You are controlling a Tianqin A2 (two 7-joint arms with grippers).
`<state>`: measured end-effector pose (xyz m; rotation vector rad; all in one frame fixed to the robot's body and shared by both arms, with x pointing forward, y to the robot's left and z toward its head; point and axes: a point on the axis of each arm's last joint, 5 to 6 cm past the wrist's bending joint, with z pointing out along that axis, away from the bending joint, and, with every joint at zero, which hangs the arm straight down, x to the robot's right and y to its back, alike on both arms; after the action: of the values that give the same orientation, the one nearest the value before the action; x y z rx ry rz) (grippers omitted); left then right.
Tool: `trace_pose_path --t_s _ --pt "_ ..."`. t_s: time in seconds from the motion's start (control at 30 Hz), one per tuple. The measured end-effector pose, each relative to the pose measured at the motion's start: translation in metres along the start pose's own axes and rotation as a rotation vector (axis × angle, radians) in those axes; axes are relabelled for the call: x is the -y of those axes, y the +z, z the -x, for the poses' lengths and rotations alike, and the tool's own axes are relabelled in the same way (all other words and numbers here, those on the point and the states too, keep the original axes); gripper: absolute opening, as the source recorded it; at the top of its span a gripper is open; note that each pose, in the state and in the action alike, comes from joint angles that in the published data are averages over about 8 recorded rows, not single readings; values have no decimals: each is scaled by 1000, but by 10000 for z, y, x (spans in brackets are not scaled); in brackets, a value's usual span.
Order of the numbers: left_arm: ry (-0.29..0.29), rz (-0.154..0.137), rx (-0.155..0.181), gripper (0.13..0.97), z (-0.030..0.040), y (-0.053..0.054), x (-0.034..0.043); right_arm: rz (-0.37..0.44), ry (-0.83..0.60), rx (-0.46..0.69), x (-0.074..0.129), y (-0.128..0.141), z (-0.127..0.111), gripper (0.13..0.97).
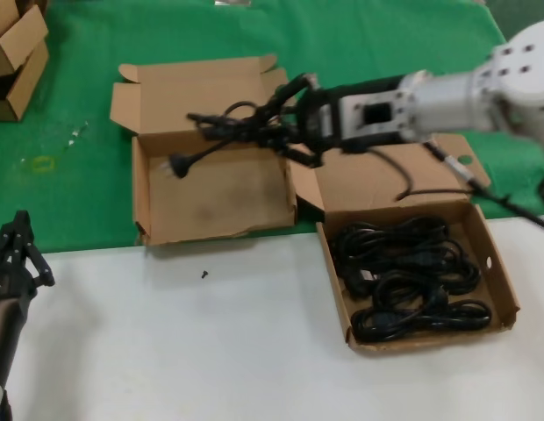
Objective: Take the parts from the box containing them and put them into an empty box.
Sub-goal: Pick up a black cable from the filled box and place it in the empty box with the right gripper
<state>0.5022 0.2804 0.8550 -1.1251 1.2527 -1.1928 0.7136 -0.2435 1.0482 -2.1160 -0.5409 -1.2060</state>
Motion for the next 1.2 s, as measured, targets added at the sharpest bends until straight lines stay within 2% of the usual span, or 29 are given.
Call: trace_pose_path --t_s 0.27,0.57,0.87,1.2 --pt "0 0 0 142 0 0 0 0 -42 -2 54 503 163 219" --pt "0 0 0 142 0 0 0 17 -57 -4 15 866 308 219" --pt "0 0 0 142 0 0 0 66 -73 -5 -35 1056 441 218" --pt "0 0 0 142 0 0 0 86 -76 7 -49 1114 558 218"
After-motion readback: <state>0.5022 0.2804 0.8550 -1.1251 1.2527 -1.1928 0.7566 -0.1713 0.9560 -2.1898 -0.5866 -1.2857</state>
